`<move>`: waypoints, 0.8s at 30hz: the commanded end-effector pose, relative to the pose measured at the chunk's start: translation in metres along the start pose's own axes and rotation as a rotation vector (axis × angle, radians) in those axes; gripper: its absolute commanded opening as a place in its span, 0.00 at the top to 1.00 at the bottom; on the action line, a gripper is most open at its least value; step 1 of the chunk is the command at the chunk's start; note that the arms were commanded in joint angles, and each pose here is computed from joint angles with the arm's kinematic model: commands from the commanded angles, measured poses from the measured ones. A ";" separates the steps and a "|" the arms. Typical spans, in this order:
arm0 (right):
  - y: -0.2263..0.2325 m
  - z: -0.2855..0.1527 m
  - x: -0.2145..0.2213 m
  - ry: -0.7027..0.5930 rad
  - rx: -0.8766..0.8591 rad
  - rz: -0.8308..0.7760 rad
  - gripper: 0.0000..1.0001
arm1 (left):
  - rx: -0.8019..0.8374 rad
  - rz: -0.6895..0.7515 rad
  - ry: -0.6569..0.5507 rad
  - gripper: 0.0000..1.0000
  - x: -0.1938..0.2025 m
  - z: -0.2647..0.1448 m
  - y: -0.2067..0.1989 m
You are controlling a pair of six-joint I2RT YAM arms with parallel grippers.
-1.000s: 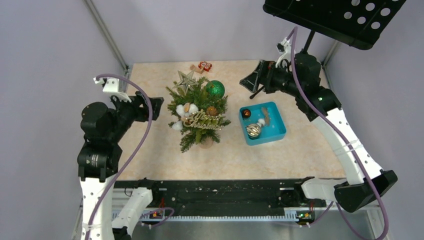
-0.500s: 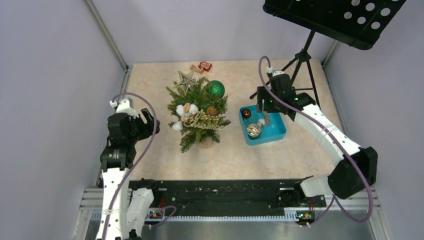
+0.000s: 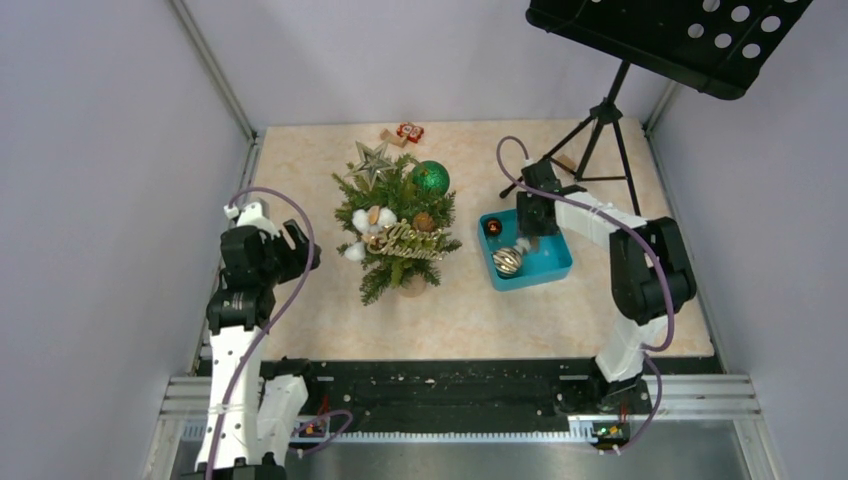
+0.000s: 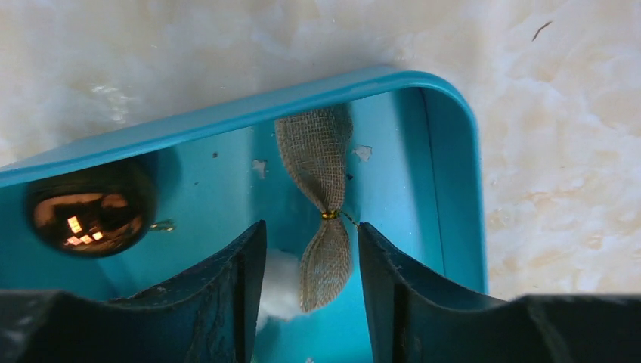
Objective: Decorate the small christmas tree
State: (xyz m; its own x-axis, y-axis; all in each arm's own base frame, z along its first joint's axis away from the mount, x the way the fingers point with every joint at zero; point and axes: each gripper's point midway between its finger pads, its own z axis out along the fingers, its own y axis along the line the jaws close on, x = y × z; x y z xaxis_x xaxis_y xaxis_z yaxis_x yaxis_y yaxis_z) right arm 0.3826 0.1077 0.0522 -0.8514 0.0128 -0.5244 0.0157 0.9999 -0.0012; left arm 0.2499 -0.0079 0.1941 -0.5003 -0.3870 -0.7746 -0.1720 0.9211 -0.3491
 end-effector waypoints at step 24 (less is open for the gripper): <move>-0.007 -0.047 -0.045 -0.168 -0.010 -0.063 1.00 | 0.142 0.073 -0.141 0.26 -0.050 -0.009 -0.029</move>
State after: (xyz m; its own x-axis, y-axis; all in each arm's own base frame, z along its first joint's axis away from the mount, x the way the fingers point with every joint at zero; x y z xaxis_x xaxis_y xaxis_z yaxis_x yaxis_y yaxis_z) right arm 0.3886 0.0964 0.0739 -0.8132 -0.0397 -0.5807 -0.0029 0.9979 -0.0643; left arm 0.2635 -0.0117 0.2105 -0.4732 -0.3645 -0.8020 -0.0941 0.9261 -0.3653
